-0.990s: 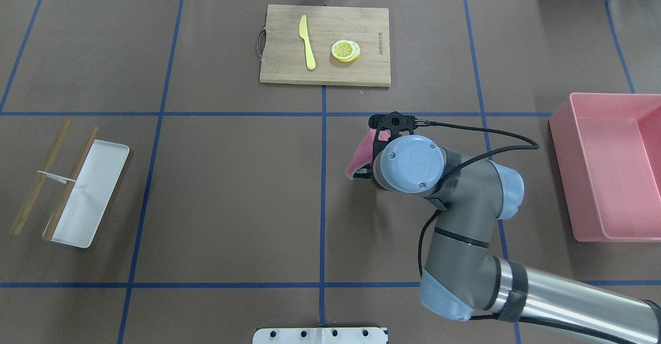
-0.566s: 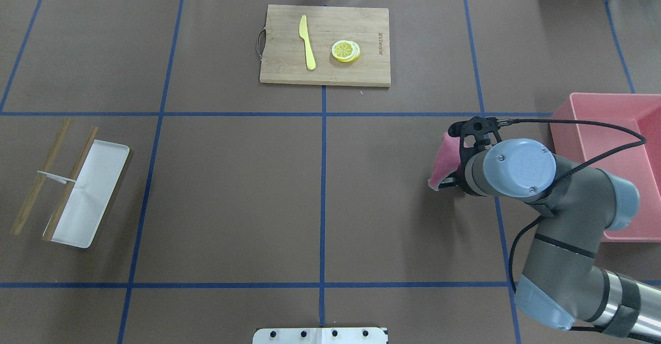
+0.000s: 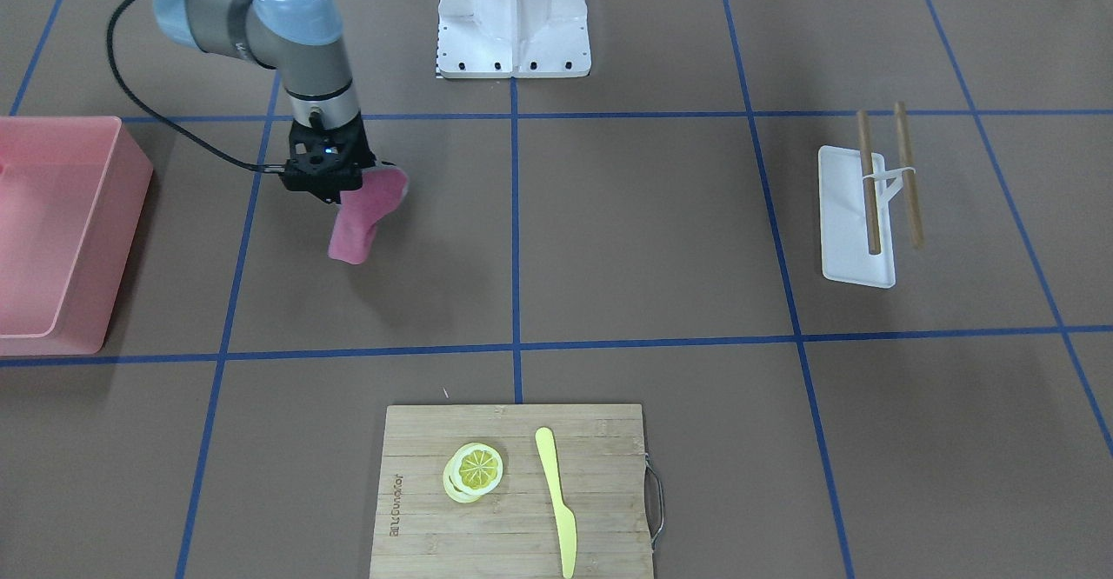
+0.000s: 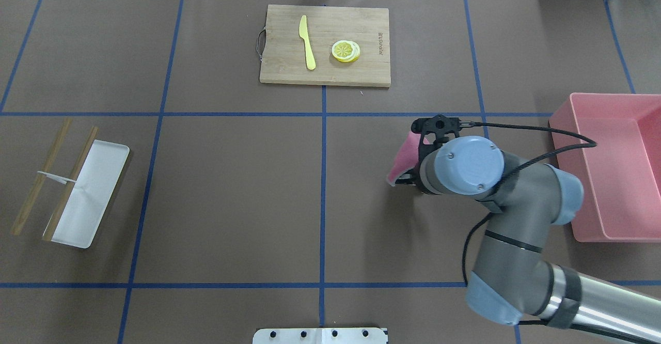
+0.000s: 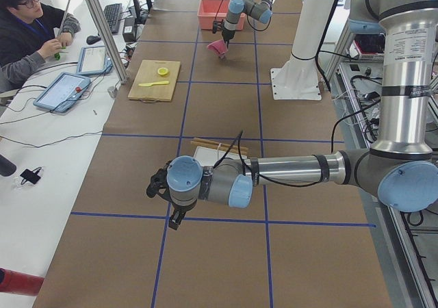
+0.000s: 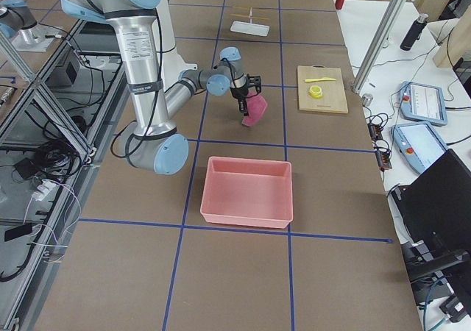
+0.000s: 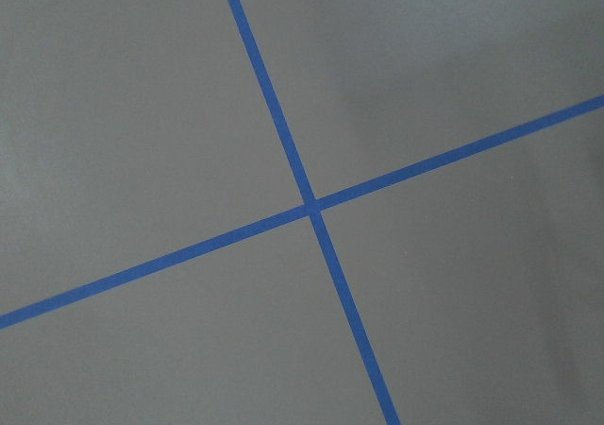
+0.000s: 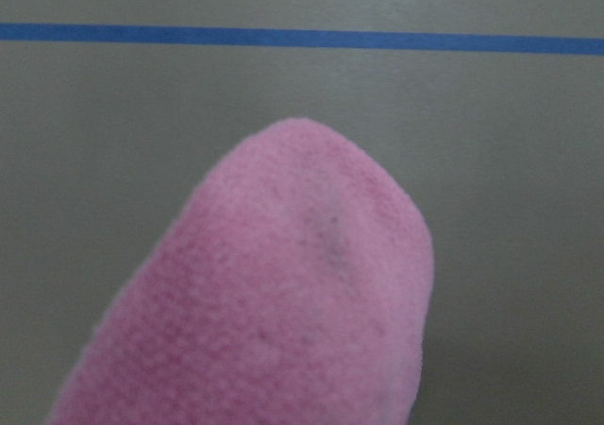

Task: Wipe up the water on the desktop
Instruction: 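Wipe the table surface with the cloth in the right gripper, sweeping back and forth, then carry the cloth with the right gripper into the pink bin and release it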

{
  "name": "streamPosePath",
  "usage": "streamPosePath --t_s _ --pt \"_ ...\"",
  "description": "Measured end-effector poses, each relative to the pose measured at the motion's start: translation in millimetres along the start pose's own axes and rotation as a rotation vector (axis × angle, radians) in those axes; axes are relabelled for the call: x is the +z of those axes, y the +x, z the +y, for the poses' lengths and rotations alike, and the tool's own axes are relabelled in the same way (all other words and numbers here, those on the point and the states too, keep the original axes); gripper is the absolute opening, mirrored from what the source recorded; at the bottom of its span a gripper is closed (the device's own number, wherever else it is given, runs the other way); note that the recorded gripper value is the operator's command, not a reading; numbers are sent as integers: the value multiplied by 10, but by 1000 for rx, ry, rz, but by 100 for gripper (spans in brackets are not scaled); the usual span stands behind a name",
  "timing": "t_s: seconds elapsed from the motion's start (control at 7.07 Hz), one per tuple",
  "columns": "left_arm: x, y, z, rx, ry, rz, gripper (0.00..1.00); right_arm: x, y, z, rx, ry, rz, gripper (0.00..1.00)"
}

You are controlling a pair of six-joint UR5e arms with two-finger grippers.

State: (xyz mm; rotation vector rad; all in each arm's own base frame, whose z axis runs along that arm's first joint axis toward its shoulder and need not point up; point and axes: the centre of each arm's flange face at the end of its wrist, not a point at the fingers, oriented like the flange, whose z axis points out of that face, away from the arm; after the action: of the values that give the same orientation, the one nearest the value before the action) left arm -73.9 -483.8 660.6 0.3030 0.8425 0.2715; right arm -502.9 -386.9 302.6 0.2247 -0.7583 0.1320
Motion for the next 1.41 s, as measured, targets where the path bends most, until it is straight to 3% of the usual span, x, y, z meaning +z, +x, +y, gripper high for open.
streamPosePath --t_s 0.28,0.57,0.85,1.27,1.41 --pt "-5 0 -1 -2 1 0 98 -195 -863 -150 100 14 -53 0" --pt "-5 0 1 -4 1 0 98 -783 -671 -440 100 -5 -59 0" --pt "6 -1 15 -5 -1 1 98 -1270 534 -623 -35 -44 -51 0" --pt "15 -6 36 -5 -3 2 98 -1492 2393 -842 -221 -112 16 0" --pt "17 -7 37 -7 -4 3 98 -1506 3032 -804 -274 -137 14 30"
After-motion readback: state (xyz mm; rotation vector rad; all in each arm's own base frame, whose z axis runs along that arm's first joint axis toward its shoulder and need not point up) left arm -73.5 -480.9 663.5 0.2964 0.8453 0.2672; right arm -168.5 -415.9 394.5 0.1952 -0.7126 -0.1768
